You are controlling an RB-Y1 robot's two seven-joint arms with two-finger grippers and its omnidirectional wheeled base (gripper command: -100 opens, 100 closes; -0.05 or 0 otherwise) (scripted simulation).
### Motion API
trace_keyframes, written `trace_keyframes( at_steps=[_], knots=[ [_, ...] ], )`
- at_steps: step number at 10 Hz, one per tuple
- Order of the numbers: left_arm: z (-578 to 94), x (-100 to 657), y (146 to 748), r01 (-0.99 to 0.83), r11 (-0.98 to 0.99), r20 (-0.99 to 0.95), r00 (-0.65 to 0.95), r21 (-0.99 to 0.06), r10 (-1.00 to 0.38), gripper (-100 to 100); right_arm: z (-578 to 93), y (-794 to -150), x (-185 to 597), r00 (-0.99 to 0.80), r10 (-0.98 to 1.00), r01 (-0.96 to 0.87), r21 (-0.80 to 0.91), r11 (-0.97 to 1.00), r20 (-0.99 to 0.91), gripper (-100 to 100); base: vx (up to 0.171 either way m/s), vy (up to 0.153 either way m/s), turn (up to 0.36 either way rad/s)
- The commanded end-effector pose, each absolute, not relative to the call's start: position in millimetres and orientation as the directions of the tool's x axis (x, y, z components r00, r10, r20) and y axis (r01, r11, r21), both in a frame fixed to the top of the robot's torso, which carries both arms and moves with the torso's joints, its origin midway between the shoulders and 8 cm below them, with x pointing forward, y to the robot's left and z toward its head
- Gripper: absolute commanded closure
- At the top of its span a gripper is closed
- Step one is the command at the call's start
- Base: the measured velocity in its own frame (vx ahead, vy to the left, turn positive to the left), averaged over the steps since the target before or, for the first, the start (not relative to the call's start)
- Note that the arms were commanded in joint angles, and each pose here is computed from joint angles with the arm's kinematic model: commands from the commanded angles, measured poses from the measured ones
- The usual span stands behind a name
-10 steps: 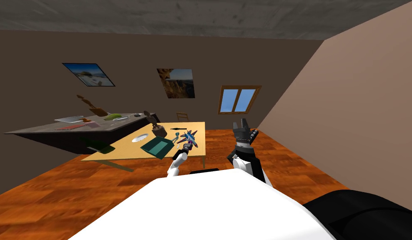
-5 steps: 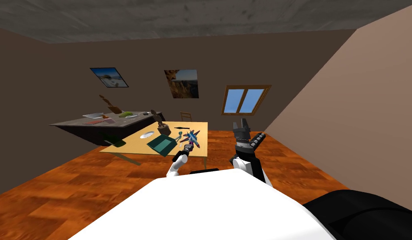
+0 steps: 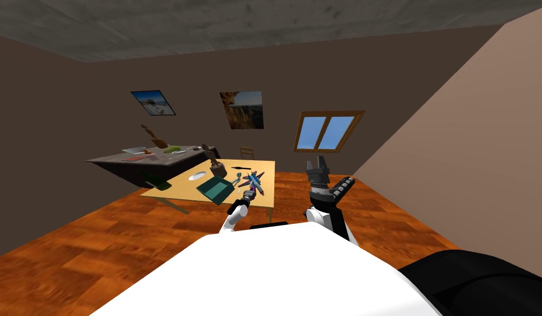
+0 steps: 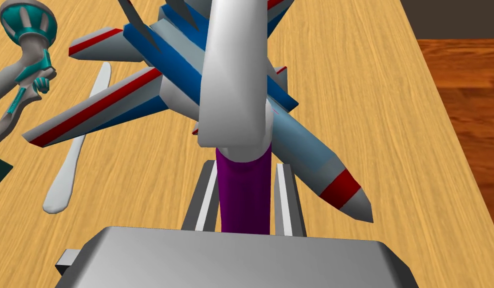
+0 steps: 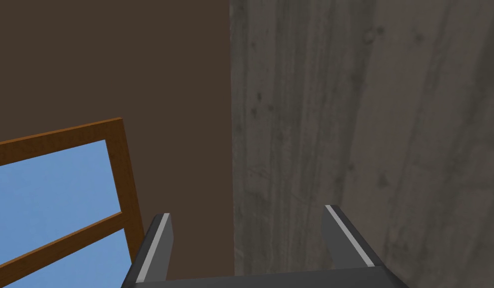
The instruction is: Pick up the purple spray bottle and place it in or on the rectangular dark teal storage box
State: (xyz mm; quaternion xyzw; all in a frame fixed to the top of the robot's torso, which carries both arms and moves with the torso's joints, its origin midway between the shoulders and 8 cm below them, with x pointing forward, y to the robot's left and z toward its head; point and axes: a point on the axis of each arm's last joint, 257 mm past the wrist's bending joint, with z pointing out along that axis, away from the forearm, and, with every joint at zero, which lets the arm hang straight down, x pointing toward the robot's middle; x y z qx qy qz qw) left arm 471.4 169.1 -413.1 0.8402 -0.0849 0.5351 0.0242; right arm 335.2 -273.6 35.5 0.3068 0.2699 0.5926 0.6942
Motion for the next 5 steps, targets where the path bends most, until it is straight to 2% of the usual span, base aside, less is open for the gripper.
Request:
trace_keyframes(
  at_steps=[1, 3, 5],
  knots=[
    [-414, 472, 186, -0.179, -0.98, 0.896, 0.415, -0.088, -0.156, 100, 36, -274, 335, 0.152, 0.988, -0.657, 0.746, 0.11, -0.011, 0, -0.024, -0.033, -0.021],
    [-414, 472, 197, -0.187, -0.976, 0.891, 0.417, -0.112, -0.182, 100, 36, -274, 335, 0.152, 0.988, -0.657, 0.746, 0.109, -0.011, 0, -0.028, -0.042, -0.003],
    [-412, 474, 217, -0.204, -0.967, 0.878, 0.421, -0.151, -0.225, 100, 36, -274, 335, 0.152, 0.988, -0.657, 0.746, 0.109, -0.011, 0, -0.073, -0.066, -0.003]
  ],
)
